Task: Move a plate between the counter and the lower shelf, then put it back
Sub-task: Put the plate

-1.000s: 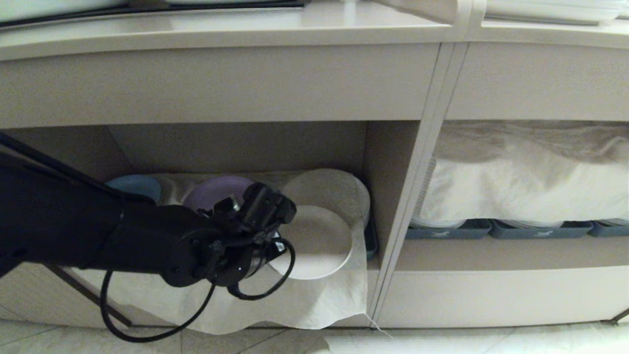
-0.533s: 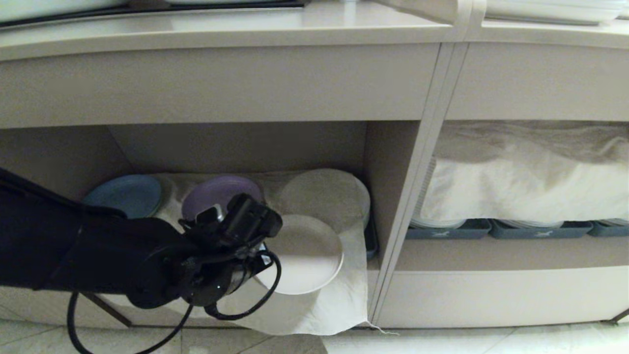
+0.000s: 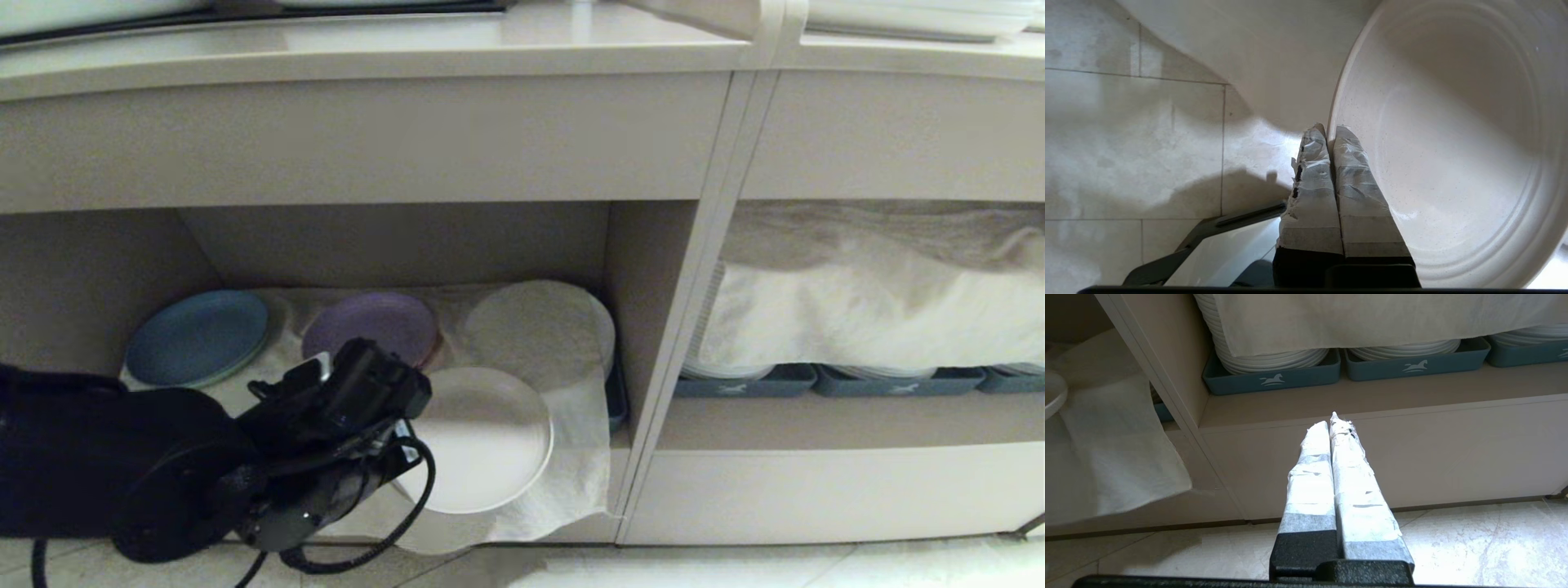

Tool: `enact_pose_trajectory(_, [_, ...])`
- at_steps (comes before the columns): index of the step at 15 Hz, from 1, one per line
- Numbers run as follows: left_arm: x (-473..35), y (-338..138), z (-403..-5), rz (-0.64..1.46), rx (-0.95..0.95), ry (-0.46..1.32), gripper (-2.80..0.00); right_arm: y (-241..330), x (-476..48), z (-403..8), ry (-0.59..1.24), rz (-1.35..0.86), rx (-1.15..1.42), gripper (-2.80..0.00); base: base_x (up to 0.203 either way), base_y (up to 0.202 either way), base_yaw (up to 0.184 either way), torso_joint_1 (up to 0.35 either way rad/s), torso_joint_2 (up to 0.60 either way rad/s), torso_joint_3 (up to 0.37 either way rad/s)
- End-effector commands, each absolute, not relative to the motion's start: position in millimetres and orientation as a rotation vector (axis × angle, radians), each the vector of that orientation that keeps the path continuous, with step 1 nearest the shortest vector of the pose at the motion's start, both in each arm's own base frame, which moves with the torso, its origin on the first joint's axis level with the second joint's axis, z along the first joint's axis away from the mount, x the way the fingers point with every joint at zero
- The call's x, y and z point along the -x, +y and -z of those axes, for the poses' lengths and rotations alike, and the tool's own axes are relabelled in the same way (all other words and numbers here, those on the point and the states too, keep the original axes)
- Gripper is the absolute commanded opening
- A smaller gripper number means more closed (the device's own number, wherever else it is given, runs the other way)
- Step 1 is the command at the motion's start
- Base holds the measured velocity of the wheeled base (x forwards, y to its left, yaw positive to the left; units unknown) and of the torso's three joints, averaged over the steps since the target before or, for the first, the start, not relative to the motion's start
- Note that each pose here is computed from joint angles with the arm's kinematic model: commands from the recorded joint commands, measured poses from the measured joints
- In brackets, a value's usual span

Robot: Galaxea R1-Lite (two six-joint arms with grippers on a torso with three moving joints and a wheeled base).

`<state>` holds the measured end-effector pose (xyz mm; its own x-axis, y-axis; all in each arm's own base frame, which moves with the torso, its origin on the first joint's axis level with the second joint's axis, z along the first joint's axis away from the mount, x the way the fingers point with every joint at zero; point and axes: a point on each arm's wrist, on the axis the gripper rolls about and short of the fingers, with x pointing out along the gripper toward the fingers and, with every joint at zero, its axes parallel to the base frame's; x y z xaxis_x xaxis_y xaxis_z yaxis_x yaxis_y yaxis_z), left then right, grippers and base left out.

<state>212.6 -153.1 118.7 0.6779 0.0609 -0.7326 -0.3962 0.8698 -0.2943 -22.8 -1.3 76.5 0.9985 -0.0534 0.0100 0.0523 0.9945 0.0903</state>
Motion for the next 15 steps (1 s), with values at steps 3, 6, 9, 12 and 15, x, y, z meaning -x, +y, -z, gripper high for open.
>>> enact_pose_trajectory(3, [-193.5,-137.6,-126.5,-0.264,0.476,0.77,-2.8,-1.3,22.8,-76.6,-0.013,0.053,-0.091,-2.8,0.0,0.0,0.0,0.0,0.0,0.0])
enact_pose_trajectory(6, [-183.4,-124.4,-130.2,-0.273,0.491,0.758,-2.8,-1.3,22.8,-76.6,-0.013,0.053,-0.091,-2.8,0.0,0.0,0.0,0.0,0.0,0.0])
enact_pose_trajectory(9, [-181.2,-114.4,-134.3,-0.293,0.508,0.738,-2.8,-1.3,22.8,-76.6,-0.013,0.053,-0.091,-2.8,0.0,0.0,0.0,0.0,0.0,0.0])
enact_pose_trajectory(12, [-175.3,-110.2,-133.5,-0.299,0.5,0.734,-2.8,-1.3,22.8,-76.6,-0.013,0.053,-0.091,-2.8,0.0,0.0,0.0,0.0,0.0,0.0])
enact_pose_trajectory(15, [-167.3,-104.7,-132.7,-0.299,0.492,0.729,-2.8,-1.3,22.8,-76.6,-0.013,0.053,-0.091,-2.8,0.0,0.0,0.0,0.0,0.0,0.0])
